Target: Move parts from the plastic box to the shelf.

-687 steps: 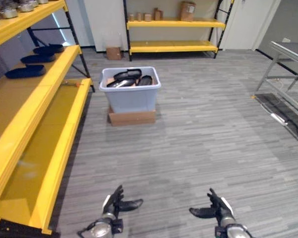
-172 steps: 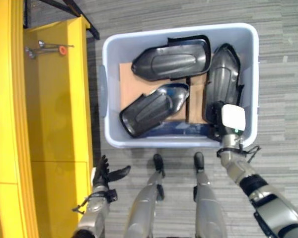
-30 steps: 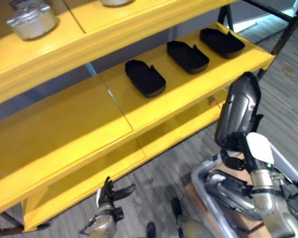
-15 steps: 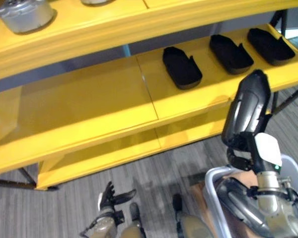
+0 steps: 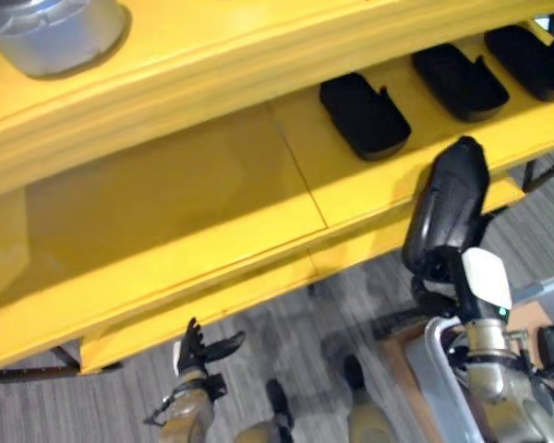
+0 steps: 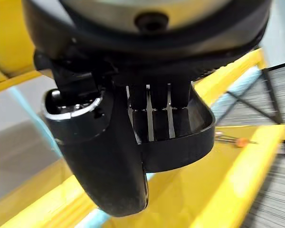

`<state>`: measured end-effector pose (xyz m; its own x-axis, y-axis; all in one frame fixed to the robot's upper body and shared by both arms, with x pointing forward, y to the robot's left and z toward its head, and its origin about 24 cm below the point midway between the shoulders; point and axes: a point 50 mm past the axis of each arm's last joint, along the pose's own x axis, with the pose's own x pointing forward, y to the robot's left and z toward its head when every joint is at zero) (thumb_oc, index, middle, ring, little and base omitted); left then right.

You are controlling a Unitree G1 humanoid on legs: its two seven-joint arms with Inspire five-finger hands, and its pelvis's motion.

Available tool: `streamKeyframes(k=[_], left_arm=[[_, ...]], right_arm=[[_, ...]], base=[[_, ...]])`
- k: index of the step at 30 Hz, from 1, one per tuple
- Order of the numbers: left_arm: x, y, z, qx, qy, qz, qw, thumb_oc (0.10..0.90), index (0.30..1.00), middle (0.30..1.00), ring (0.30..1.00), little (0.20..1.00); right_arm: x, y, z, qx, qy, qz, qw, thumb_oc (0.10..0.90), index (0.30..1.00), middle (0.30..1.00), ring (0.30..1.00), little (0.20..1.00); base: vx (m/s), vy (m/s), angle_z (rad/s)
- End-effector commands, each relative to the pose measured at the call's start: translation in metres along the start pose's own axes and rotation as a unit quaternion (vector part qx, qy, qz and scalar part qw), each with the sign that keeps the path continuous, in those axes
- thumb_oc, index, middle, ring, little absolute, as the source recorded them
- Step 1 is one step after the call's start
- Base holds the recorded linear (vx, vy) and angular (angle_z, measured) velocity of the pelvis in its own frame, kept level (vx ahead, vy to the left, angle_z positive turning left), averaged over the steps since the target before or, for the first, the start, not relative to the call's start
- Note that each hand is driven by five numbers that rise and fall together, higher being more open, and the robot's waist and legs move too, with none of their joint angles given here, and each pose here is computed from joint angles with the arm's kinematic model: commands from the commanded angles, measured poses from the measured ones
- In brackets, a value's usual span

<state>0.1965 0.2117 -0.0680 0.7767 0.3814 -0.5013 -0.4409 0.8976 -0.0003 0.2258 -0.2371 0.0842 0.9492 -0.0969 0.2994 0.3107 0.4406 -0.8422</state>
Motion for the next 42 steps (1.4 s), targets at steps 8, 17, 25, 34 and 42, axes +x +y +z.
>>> streamKeyframes(k=[8, 17, 25, 34, 42], left_arm=[[0.007, 0.025, 0.034, -0.004, -0.083, 0.04, 0.996, 0.9, 1.0, 1.0, 1.0, 1.0], [0.011, 0.013, 0.05, 0.011, -0.11, 0.012, 0.994, 0.9, 1.0, 1.0, 1.0, 1.0], [0.013, 0.005, 0.047, 0.025, -0.103, -0.007, 0.994, 0.9, 1.0, 1.0, 1.0, 1.0], [0.008, 0.009, 0.027, 0.035, -0.065, -0.011, 0.997, 0.9, 1.0, 1.0, 1.0, 1.0], [0.005, 0.012, 0.016, 0.026, -0.044, -0.006, 0.999, 0.9, 1.0, 1.0, 1.0, 1.0]], right_arm=[[0.05, -0.045, 0.061, -0.002, -0.165, -0.128, 0.978, 0.4, 0.3, 0.3, 0.3, 0.3], [0.052, -0.038, 0.07, 0.017, -0.18, -0.114, 0.977, 0.4, 0.3, 0.3, 0.3, 0.3], [0.045, -0.039, 0.066, 0.019, -0.18, -0.11, 0.977, 0.4, 0.3, 0.3, 0.3, 0.3], [0.034, -0.042, 0.055, 0.018, -0.162, -0.1, 0.981, 0.4, 0.3, 0.3, 0.3, 0.3], [0.034, -0.042, 0.058, 0.008, -0.177, -0.087, 0.98, 0.4, 0.3, 0.3, 0.3, 0.3]], base=[[0.06, 0.112, 0.09], [0.03, 0.082, 0.05], [0.07, -0.074, 0.22], [0.08, -0.122, 0.31], [0.04, -0.076, 0.14]])
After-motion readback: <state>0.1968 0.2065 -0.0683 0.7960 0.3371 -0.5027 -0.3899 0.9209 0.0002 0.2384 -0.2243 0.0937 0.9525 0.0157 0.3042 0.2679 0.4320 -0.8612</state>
